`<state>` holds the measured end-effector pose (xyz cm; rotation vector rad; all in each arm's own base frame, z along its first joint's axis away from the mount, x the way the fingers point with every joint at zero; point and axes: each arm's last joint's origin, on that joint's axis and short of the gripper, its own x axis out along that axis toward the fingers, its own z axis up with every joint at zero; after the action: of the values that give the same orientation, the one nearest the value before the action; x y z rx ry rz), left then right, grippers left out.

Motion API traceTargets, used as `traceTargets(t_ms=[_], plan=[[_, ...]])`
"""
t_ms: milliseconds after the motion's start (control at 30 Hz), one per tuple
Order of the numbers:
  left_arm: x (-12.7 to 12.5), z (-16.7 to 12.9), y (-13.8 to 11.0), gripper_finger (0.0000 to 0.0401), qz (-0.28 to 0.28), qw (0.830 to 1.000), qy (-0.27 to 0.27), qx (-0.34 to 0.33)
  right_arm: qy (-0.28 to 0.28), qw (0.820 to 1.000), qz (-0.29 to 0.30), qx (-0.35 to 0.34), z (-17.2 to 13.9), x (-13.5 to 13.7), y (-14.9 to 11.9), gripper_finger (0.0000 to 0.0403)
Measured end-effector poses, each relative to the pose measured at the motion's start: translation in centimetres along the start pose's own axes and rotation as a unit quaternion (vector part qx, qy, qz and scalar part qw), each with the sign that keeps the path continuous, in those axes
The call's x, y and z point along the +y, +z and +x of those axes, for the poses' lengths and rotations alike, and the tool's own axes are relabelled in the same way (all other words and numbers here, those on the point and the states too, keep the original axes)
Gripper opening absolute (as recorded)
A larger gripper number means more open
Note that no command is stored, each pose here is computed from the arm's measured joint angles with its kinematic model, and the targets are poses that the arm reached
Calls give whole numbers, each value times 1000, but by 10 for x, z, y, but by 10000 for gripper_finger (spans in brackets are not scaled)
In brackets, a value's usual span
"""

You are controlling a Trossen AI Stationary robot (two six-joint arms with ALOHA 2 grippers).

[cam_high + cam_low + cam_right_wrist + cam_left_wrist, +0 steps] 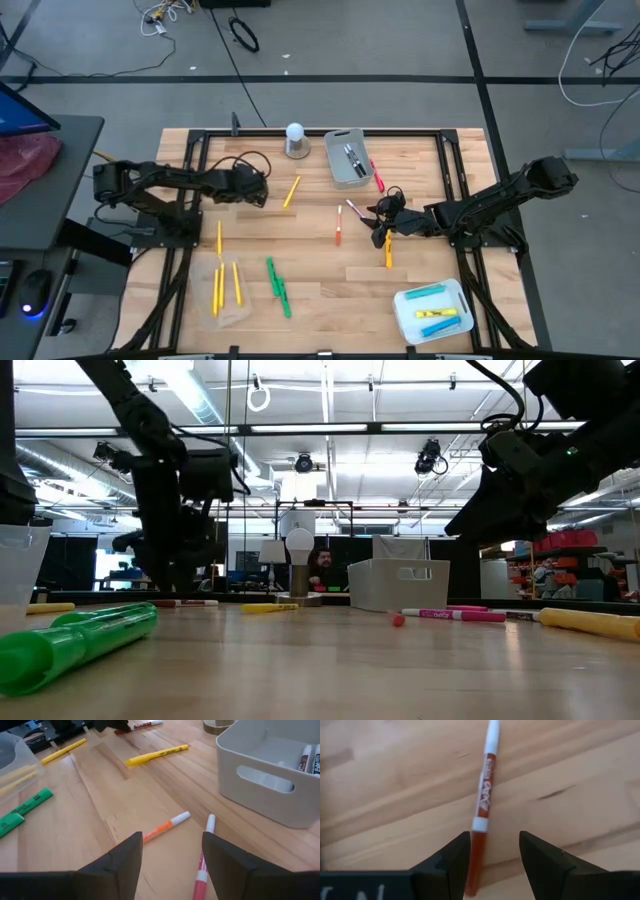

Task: Pick & Place Markers
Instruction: Put the brown marker pen into the gray bin

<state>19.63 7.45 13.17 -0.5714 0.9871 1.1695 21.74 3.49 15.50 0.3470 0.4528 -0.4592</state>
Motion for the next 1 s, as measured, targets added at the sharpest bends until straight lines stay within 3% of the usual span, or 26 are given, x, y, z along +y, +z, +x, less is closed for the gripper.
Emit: traceTargets(t_ms=[167,467,767,1000], plan=[[7,12,-3,157,-30,999,-16,-4,0,1000,0,0,0,0,0,207],[10,18,-3,41,-49,998,-30,-13,0,1000,0,0,0,0,0,207],[-3,8,-11,37,-16,998,-54,-17,5,1000,-2,3,0,0,0,207],[-45,-22,-17,37,-3,980,-183,-83,31,999,-20,19,0,2,-1,207]])
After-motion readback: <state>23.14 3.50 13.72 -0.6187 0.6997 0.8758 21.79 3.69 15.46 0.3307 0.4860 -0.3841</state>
